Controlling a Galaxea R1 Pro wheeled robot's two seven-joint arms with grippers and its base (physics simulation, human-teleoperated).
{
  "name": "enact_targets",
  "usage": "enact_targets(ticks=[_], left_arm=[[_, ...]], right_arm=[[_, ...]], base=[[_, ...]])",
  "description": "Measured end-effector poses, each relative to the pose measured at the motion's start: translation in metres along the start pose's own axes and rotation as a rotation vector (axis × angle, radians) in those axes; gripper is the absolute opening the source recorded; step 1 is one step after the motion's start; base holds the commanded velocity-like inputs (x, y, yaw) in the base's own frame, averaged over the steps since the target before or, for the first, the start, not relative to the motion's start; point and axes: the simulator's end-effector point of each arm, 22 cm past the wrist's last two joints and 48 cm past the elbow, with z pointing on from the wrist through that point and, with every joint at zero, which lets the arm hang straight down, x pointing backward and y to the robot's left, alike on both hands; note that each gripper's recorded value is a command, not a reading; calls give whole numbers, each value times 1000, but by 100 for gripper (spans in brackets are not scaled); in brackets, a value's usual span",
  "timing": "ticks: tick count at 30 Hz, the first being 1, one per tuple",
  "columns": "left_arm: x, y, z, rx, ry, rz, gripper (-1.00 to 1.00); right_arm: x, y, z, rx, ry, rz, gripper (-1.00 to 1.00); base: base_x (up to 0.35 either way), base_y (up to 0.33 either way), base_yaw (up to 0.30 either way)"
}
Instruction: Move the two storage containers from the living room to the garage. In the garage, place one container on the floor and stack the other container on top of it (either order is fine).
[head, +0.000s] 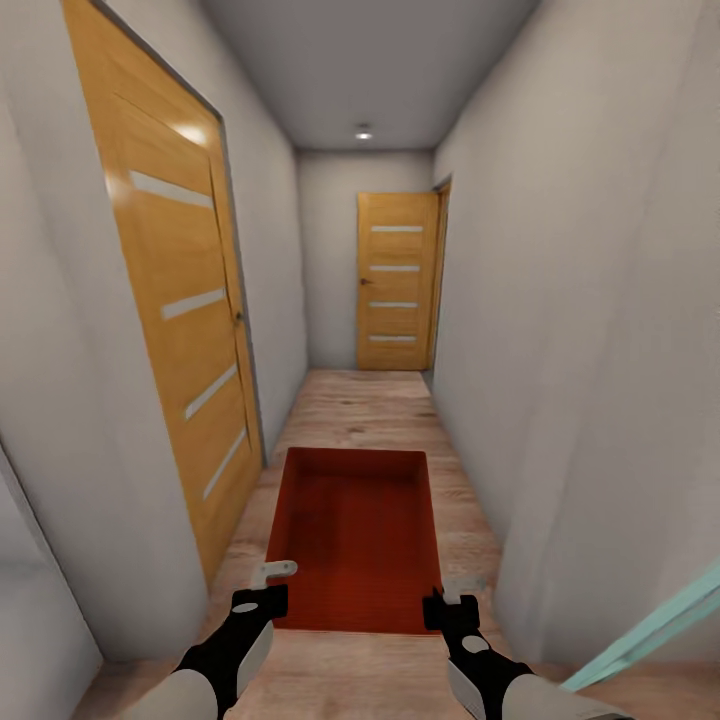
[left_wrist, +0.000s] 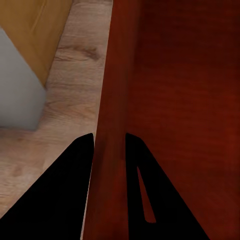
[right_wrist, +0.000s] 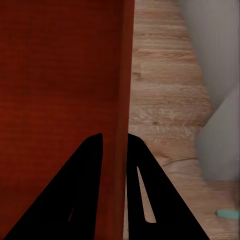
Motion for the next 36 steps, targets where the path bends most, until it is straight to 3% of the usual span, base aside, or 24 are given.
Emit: enact_targets(ticks=[36], left_arm=[[0,0,0,-1,0,0,-100]], right_arm=[[0,0,0,0,1,-1,-100]], base=[[321,53,-6]])
